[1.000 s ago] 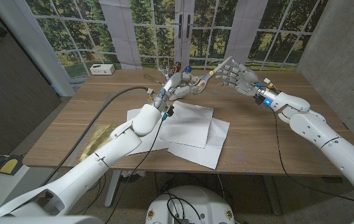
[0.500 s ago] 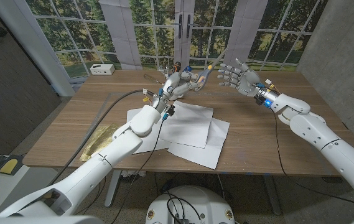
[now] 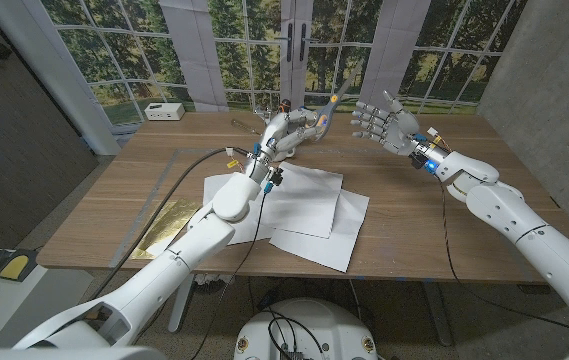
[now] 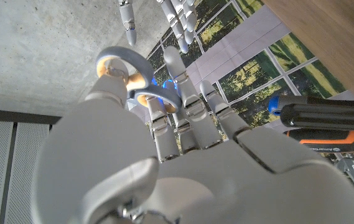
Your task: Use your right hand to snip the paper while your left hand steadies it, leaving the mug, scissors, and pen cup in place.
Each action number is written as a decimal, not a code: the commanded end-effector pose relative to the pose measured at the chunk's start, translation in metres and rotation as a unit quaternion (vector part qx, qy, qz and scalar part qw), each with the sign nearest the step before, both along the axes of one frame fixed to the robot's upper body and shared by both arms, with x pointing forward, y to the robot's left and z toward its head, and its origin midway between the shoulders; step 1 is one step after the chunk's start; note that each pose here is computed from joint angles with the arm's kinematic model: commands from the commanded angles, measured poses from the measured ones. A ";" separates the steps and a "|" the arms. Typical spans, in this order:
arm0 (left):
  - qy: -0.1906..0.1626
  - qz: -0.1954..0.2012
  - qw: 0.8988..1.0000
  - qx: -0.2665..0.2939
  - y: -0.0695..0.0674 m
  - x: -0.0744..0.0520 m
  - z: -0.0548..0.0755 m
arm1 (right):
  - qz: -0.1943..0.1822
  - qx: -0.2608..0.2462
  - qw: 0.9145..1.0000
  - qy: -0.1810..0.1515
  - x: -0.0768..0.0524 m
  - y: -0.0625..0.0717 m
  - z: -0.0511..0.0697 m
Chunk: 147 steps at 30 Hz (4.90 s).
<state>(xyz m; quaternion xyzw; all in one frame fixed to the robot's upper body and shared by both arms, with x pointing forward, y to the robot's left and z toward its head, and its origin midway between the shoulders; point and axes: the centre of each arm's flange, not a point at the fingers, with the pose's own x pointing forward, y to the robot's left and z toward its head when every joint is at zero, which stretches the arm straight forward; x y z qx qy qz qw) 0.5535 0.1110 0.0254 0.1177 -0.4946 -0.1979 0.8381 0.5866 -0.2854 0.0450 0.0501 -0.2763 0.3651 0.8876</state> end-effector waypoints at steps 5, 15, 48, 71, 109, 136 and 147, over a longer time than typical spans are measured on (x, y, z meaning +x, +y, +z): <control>0.026 -0.063 0.995 -0.066 -0.005 0.008 -0.005 | -0.013 0.004 1.000 -0.016 -0.003 0.002 -0.001; 0.051 -0.105 0.989 -0.092 -0.008 0.013 -0.004 | -0.026 -0.007 0.999 -0.036 -0.007 0.007 0.000; 0.053 -0.173 0.971 -0.159 -0.010 0.011 -0.001 | -0.041 -0.016 0.998 -0.038 -0.019 0.010 0.009; 0.146 -0.251 0.951 -0.105 -0.021 0.029 -0.007 | -0.042 -0.014 0.998 -0.036 -0.022 0.012 0.008; 0.212 -0.327 0.919 -0.061 -0.034 0.046 -0.016 | -0.042 -0.010 0.998 -0.042 -0.024 0.013 0.007; 0.218 -0.337 0.913 -0.070 -0.032 0.049 -0.016 | -0.041 -0.008 0.998 -0.038 -0.023 0.016 0.006; 0.224 -0.346 0.909 -0.071 -0.034 0.053 -0.016 | -0.042 -0.005 0.998 -0.040 -0.025 0.017 0.006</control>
